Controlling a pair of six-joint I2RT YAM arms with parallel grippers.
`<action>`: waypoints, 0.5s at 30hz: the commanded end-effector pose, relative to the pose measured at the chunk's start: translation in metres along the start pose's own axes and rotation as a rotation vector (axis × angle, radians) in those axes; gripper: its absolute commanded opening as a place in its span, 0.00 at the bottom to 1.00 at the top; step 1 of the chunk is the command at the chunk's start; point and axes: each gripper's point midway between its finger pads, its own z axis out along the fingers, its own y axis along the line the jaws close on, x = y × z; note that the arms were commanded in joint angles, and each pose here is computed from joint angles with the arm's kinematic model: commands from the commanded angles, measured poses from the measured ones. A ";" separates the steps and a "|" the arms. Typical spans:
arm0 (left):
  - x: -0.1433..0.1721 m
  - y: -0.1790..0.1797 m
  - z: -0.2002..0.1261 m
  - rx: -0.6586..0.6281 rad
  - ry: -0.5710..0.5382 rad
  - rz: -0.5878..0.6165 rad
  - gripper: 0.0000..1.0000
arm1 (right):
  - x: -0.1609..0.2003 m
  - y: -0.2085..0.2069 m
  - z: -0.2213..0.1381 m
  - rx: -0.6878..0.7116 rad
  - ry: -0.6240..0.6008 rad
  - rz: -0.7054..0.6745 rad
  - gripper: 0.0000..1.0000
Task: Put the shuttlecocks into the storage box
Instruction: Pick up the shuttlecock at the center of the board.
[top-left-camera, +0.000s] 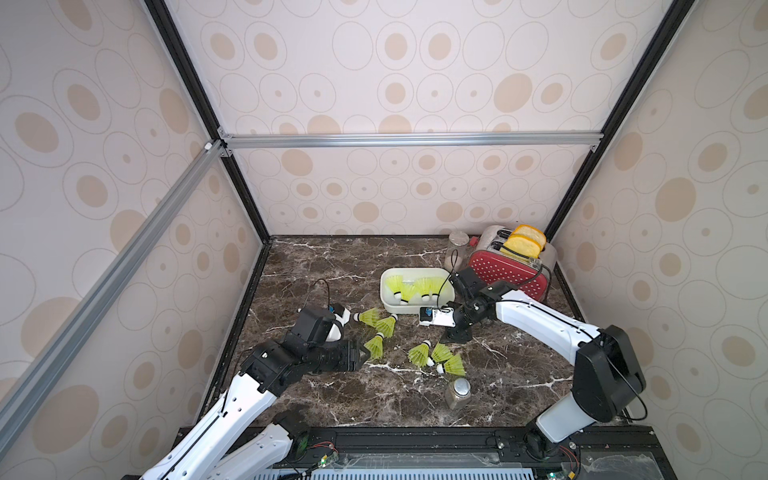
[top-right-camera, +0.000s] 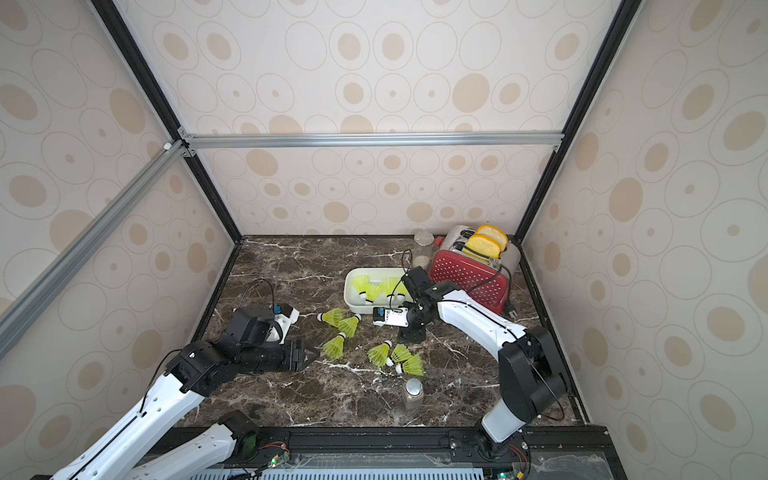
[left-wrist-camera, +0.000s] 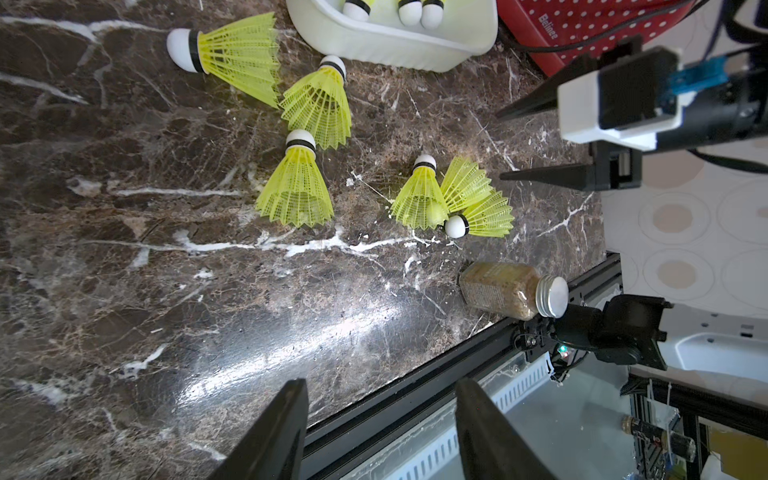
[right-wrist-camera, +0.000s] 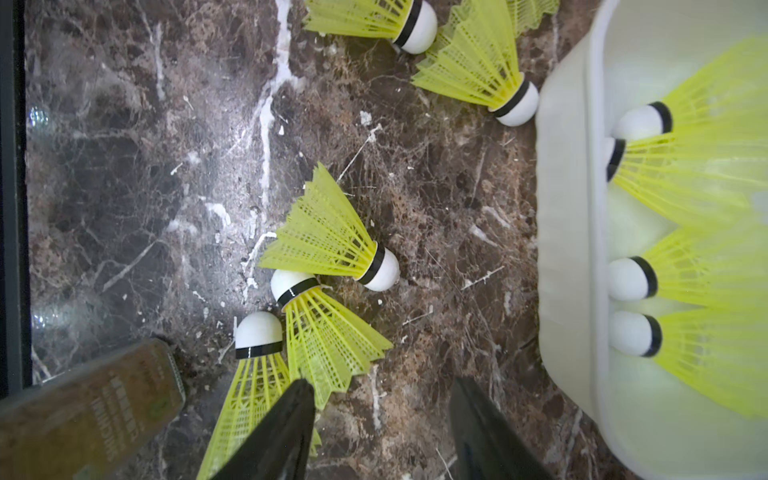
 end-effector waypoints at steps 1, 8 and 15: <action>0.008 -0.002 -0.007 0.030 -0.002 0.062 0.59 | -0.009 0.003 0.013 -0.049 -0.017 -0.145 0.58; 0.016 -0.001 -0.011 0.048 -0.010 0.074 0.59 | -0.014 -0.010 0.042 -0.014 0.027 -0.267 0.57; 0.017 -0.003 -0.015 0.055 -0.011 0.080 0.59 | -0.006 0.000 0.058 -0.087 0.053 -0.337 0.55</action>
